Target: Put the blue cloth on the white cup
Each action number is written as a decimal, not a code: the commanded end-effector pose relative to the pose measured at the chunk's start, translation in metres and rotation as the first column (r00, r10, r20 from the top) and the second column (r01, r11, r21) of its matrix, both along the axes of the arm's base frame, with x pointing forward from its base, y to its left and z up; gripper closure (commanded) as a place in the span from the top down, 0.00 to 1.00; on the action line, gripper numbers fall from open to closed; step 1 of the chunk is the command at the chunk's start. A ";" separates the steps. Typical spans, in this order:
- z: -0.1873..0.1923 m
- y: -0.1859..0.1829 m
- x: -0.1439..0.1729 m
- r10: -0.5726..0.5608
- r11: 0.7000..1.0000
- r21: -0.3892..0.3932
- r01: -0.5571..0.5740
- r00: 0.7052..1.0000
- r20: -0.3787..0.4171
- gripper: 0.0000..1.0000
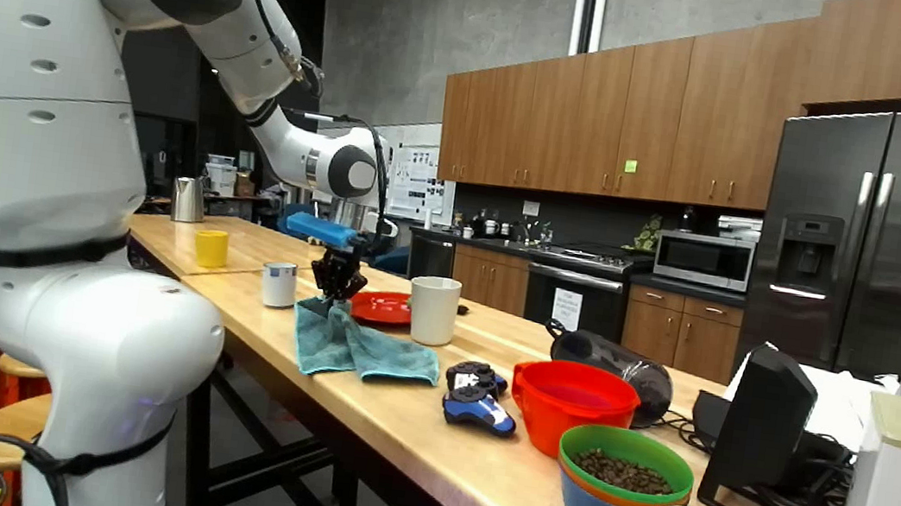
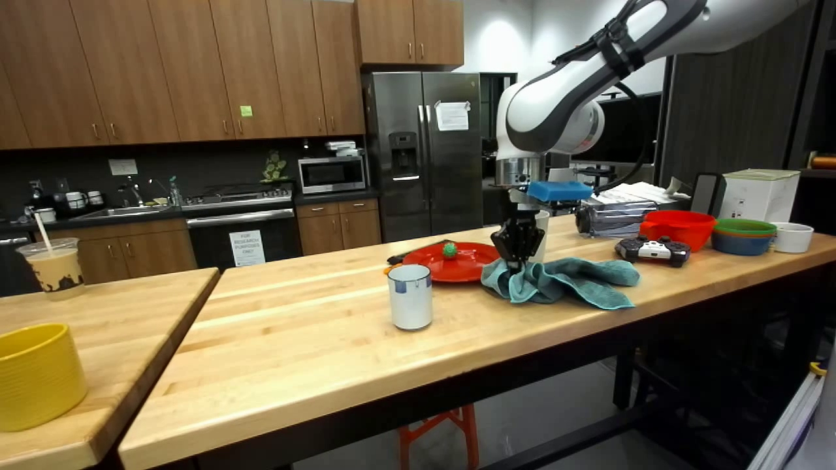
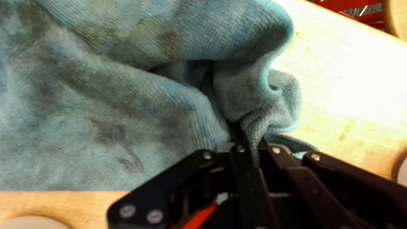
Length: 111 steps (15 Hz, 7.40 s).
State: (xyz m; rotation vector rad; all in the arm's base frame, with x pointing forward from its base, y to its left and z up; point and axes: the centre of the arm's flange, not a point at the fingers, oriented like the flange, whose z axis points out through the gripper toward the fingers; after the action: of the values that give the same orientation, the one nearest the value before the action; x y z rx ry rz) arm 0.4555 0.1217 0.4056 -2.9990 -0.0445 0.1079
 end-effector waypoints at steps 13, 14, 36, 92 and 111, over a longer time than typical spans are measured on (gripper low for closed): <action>0.082 -0.064 -0.011 -0.163 0.986 0.020 0.164 0.985 -0.060 0.02; 0.086 -0.068 -0.013 -0.177 0.984 0.019 0.178 0.983 -0.051 0.02; 0.113 -0.039 0.005 -0.128 0.992 0.014 0.128 0.992 -0.002 0.32; -0.011 0.060 -0.041 0.151 0.978 -0.123 -0.166 0.981 -0.125 1.00; -0.028 0.067 -0.043 0.210 0.955 -0.191 -0.227 0.972 -0.103 1.00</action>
State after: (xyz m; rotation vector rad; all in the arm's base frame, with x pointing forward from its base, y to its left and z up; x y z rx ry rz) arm 0.4141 0.1875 0.3797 -3.1625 -0.3525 0.3006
